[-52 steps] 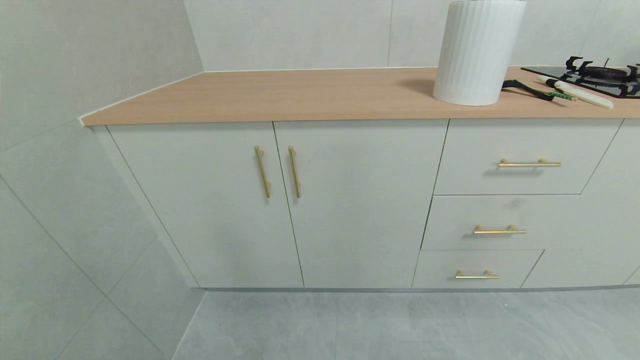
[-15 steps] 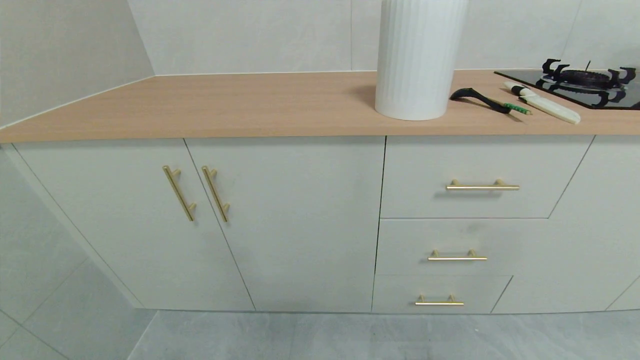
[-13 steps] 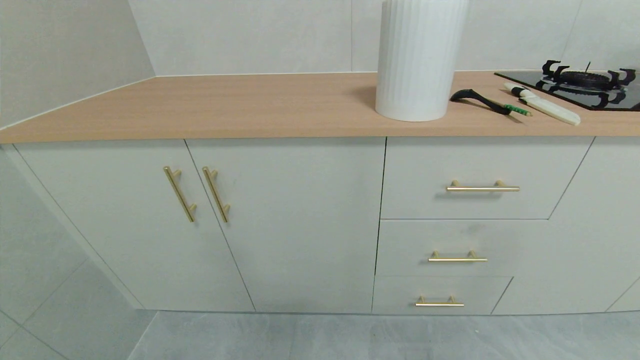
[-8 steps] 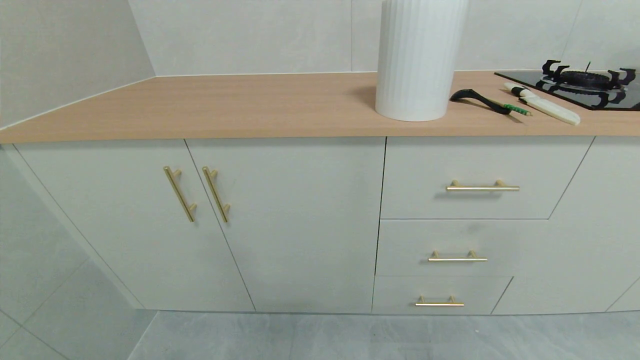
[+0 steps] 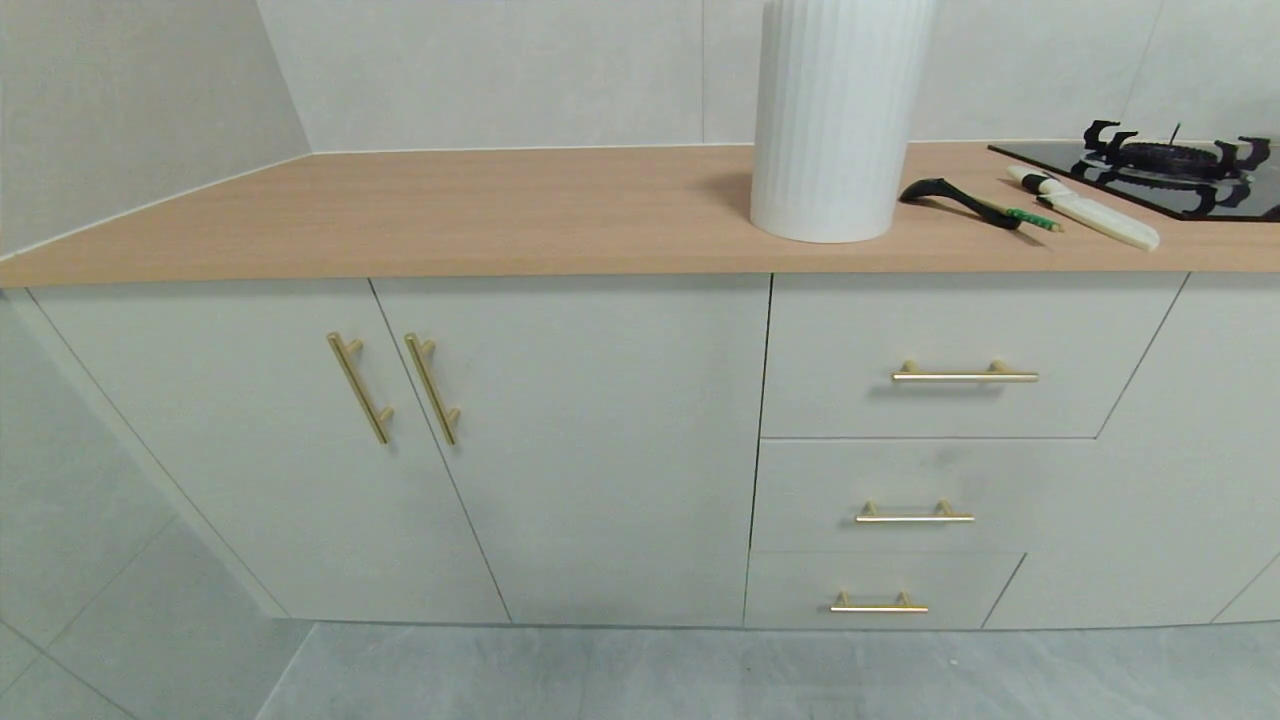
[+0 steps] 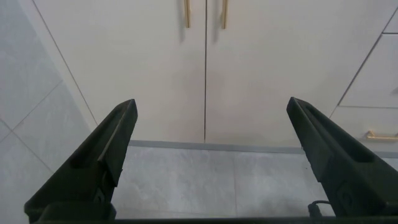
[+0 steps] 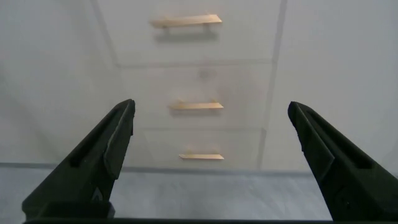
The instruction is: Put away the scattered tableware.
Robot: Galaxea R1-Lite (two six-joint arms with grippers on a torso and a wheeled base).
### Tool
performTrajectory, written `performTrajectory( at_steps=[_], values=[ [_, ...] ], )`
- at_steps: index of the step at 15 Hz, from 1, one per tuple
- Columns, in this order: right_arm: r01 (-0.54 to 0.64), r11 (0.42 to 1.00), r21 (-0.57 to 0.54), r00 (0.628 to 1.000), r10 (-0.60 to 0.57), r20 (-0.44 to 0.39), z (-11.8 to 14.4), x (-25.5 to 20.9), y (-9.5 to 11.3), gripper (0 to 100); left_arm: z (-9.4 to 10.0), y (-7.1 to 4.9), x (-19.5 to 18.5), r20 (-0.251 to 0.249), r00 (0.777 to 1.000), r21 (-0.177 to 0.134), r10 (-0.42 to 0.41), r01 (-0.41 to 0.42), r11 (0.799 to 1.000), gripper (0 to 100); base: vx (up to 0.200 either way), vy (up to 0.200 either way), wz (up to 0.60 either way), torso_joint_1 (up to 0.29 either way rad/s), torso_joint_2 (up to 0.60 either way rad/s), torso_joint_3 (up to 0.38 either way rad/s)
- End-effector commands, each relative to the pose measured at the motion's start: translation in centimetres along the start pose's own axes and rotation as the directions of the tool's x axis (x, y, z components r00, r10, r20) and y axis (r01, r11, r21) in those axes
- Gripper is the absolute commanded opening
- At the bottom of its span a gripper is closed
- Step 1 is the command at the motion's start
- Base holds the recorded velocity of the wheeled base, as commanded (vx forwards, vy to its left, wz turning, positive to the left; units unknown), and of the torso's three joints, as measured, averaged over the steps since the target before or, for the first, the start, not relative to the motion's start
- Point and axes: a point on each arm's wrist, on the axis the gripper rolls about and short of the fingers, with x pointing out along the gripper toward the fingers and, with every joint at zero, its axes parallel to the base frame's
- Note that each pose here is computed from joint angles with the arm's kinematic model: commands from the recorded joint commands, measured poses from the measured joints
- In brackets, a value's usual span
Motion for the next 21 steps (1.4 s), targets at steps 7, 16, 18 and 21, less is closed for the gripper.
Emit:
performTrajectory(
  at_steps=[7,16,18,21],
  values=[
    [-0.202,0.977,0.062,0.819,0.203,-0.537,2.8,11.6,0.8,100,0.0,0.0,0.0,0.0,1.0,0.0,0.0,0.0,1.0,100,0.0,0.0,0.0,0.0,0.0,0.0],
    [-0.164,0.985,-0.06,0.742,0.083,-0.665,-1.9,28.6,1.5,100,0.0,0.0,0.0,0.001,1.0,0.0,0.0,0.0,1.0,100,0.0,0.0,0.0,0.0,0.0,0.0],
    [-0.157,0.985,-0.065,0.733,0.072,-0.676,-2.7,30.3,1.6,100,0.0,0.0,0.0,0.001,1.0,0.0,0.0,0.0,1.0,100,0.0,0.0,0.0,0.0,0.0,0.0],
    [-0.11,0.989,-0.097,0.743,0.017,-0.669,-4.7,33.0,1.7,100,0.0,0.0,0.0,0.0,1.0,0.0,0.0,0.0,1.0,100,0.0,0.0,0.0,0.0,0.0,0.0]
  ],
)
